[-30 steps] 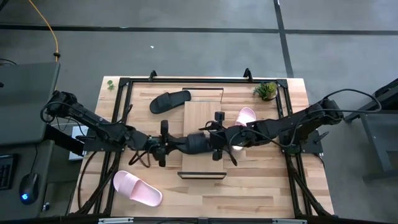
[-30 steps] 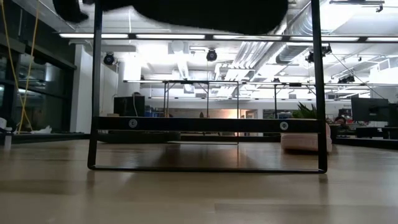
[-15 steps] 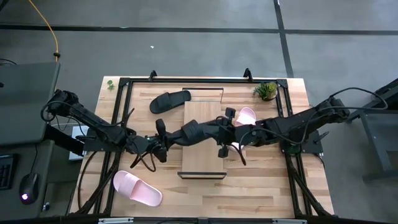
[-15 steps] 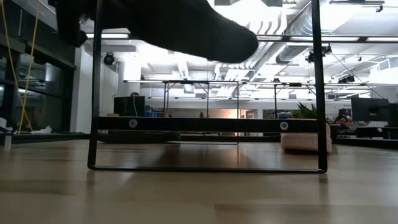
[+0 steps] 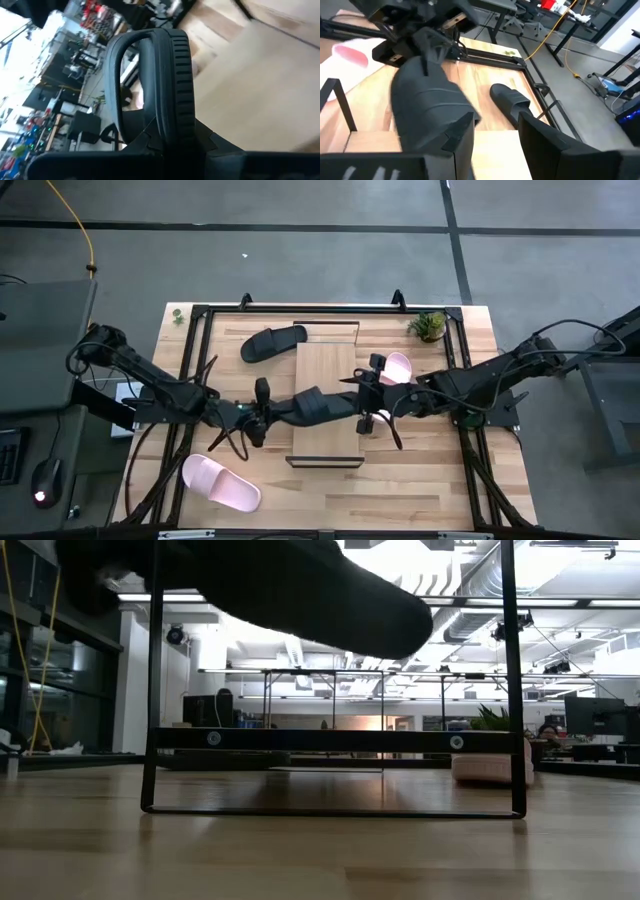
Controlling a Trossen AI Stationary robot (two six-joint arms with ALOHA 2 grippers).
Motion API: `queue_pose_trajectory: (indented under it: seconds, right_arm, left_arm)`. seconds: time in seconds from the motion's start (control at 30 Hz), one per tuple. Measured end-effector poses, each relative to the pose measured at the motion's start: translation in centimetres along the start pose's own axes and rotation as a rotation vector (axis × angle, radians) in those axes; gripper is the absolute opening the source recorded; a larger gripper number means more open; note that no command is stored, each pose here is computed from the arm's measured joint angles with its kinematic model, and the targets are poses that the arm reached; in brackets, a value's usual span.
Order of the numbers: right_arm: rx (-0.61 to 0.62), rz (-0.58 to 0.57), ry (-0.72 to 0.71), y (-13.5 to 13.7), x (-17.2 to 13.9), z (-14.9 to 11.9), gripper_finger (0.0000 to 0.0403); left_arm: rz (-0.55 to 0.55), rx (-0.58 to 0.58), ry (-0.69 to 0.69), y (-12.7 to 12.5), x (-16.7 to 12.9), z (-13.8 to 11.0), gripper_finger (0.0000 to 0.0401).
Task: Pick and place slides into the shelf
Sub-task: Put the bottom black slipper on the shelf
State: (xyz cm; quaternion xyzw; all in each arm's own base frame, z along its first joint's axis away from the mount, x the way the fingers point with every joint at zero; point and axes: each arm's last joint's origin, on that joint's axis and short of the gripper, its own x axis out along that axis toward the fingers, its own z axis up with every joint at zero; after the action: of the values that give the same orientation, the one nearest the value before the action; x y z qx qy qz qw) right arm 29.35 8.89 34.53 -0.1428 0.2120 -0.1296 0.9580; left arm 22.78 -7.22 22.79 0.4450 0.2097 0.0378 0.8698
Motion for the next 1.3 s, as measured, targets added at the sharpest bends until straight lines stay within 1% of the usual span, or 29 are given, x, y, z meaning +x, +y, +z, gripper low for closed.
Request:
queue_pose_trajectory:
  seconds: [0.13,0.3,0.47,0.7,1.07,1.3]
  right_arm:
    - [0.002,0.009,0.006,0.1,0.0,-0.1,0.0142]
    - [0.008,0.043,0.001,0.1,0.0,0.0,0.0142]
    - [0.012,0.089,-0.007,0.3,0.0,0.0,0.0142]
    - [0.012,0.09,-0.006,0.3,0.1,0.0,0.0142]
    - [0.01,0.09,-0.005,0.3,0.1,0.0,0.0142]
    - [0.015,0.093,0.001,0.3,0.1,-0.1,0.0142]
  left_arm:
    - [-0.022,0.048,0.039,-1.3,-0.9,0.3,0.0021]
    - [0.005,0.111,0.026,-2.4,-2.2,1.3,0.0021]
    - [0.032,0.156,0.033,-2.7,-2.7,1.6,0.0021]
    - [0.02,0.209,0.047,-3.1,-2.4,1.5,0.0021]
    - [0.0,0.363,0.141,-5.3,-0.8,1.0,0.0021]
    - [-0.001,0.382,0.112,-5.7,-0.2,1.3,0.0021]
